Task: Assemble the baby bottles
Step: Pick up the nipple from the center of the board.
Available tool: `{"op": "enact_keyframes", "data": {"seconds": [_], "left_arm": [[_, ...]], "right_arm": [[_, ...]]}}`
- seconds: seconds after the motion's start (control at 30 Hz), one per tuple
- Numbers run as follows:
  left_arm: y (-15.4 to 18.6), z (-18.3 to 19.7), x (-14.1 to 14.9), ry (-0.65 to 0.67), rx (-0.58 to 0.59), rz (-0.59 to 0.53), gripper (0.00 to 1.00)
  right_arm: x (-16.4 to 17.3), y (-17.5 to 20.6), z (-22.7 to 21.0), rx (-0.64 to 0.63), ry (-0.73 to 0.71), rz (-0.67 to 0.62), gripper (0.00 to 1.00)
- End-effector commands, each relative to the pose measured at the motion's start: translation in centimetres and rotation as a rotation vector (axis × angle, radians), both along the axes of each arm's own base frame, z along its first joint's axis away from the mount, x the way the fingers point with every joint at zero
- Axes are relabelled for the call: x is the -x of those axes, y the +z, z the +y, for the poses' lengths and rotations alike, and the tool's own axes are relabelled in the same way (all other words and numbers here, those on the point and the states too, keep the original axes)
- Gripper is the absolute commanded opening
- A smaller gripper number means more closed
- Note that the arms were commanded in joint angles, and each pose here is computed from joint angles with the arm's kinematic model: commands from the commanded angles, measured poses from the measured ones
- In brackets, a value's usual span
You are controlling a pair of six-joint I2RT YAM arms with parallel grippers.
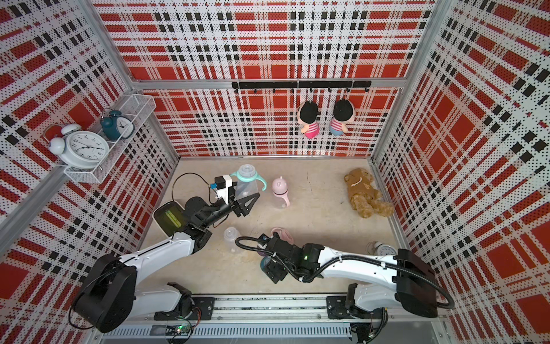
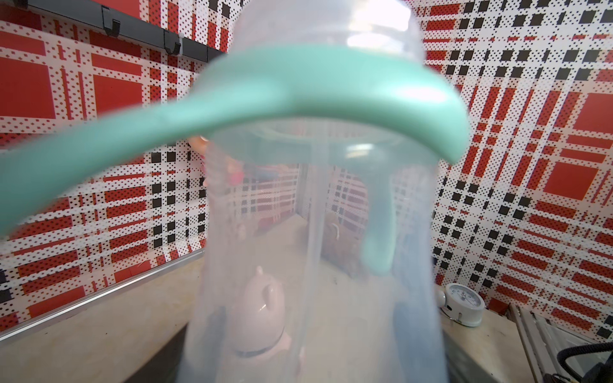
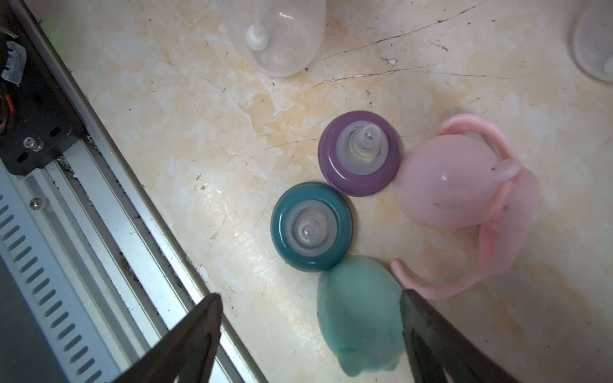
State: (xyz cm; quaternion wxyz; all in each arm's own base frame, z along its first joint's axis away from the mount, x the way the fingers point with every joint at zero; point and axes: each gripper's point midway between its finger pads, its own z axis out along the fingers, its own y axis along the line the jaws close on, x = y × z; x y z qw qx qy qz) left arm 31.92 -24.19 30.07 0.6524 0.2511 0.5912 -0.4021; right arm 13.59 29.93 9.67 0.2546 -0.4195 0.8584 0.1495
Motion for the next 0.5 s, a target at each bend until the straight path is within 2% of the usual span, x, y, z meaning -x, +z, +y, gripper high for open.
{"op": "enact_keyframes", "data": {"seconds": [0.0, 0.47], "left_arm": [[1.8, 0.7, 0.3, 0.022, 0.024, -0.049, 0.0], [1.7, 0.6, 0.3, 0.019, 0.021, -0.045, 0.0]], "right_arm": [[0.0, -0.5, 1.5, -0.034, 0.012, -0.009, 0.88], [-0.9, -4.9, 2.5, 0.095, 0.027, -0.036, 0.9]]}}
